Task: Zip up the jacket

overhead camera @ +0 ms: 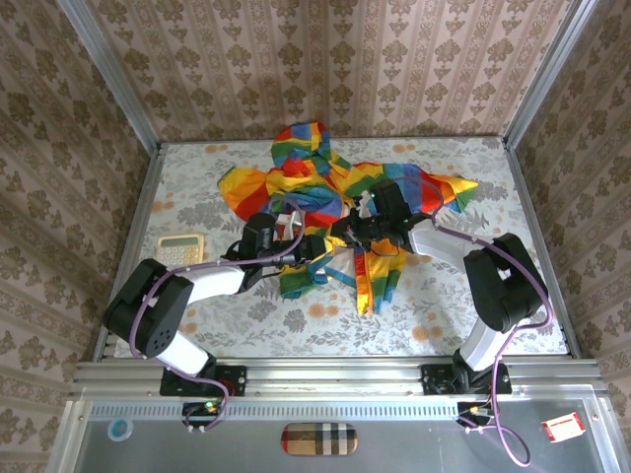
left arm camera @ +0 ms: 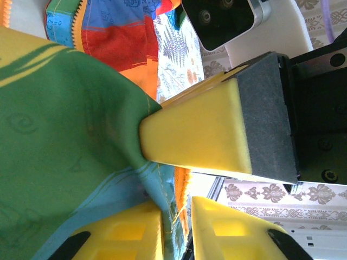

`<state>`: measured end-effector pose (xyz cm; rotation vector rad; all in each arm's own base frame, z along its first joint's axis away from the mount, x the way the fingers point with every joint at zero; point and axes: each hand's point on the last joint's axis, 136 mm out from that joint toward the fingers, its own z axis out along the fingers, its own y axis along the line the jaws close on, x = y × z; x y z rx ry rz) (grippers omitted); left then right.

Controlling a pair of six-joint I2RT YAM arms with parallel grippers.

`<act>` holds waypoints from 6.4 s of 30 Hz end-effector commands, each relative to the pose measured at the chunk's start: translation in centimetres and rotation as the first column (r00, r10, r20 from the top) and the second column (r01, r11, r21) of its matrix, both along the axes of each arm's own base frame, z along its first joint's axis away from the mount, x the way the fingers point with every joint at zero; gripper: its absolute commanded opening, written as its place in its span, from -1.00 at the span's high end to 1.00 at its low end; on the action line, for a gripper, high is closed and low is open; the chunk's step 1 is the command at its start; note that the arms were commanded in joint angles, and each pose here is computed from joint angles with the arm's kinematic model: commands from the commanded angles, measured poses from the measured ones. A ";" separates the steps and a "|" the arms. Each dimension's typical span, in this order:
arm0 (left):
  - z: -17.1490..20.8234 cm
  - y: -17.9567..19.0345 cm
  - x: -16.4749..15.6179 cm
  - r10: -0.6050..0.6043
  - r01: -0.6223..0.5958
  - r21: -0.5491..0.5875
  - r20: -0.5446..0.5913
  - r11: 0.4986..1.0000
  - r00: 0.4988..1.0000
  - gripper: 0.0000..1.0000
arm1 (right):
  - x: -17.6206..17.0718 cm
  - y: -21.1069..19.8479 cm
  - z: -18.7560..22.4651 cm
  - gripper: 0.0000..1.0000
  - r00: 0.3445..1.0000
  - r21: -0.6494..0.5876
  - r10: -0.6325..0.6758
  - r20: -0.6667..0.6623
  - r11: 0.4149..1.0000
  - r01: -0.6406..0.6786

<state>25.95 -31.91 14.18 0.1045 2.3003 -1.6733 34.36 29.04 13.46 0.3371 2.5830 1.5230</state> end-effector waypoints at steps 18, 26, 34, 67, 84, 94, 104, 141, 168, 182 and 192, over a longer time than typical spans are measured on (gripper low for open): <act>0.2 0.6 -1.0 -0.019 0.019 0.018 0.016 1.000 1.000 0.43 | -0.1 -0.7 -1.4 1.00 1.000 -0.057 0.003 -0.007 0.998 -0.004; 0.4 0.4 -1.0 -0.032 0.031 0.016 0.024 0.999 0.999 0.65 | 0.1 -0.6 -1.5 1.00 1.000 -0.059 0.008 -0.008 0.998 -0.009; 0.8 0.0 -1.0 -0.056 0.055 0.010 0.029 0.998 0.998 1.00 | 0.4 -0.5 -0.9 1.00 1.000 -0.061 0.018 0.003 0.998 -0.018; -3.0 0.2 -1.8 -0.087 0.063 0.285 0.073 0.957 0.993 1.00 | -13.1 -12.6 -7.6 0.60 0.993 -0.535 -0.096 -0.063 0.844 0.048; -3.1 -1.5 -2.6 -0.135 0.112 0.275 0.066 0.955 0.989 1.00 | -14.2 -12.3 -10.7 0.54 0.991 -0.577 -0.115 -0.070 0.815 0.054; -2.6 -1.5 -3.0 -0.129 0.101 0.277 0.084 0.955 0.988 1.00 | -13.3 -11.3 -12.1 0.24 0.993 -0.580 -0.082 -0.086 0.815 0.017; 0.6 -2.4 -2.8 -0.142 0.109 0.194 0.165 0.975 0.976 1.00 | -9.9 -10.0 -7.7 0.98 0.997 -0.565 -0.051 0.055 0.822 0.073; -8.6 -3.4 -3.6 -0.180 0.178 0.279 -0.020 0.944 0.983 1.00 | -9.0 -6.4 -10.0 0.46 0.998 -0.508 0.037 -0.058 0.859 -0.062; -1.2 -0.8 -0.1 -0.127 0.100 0.171 0.156 0.980 0.980 1.00 | -5.4 -4.7 -1.3 1.00 0.903 -0.498 0.241 0.356 0.866 -0.036; -7.3 -3.1 -3.1 -0.200 0.184 0.258 0.036 0.948 0.979 1.00 | -4.7 -7.1 -6.3 0.99 0.980 -0.487 0.108 0.165 0.873 -0.014; -9.7 -3.3 -3.1 -0.195 0.193 0.271 -0.017 0.943 0.981 1.00 | -5.7 -6.9 -8.6 0.59 0.995 -0.452 0.021 0.095 0.891 0.024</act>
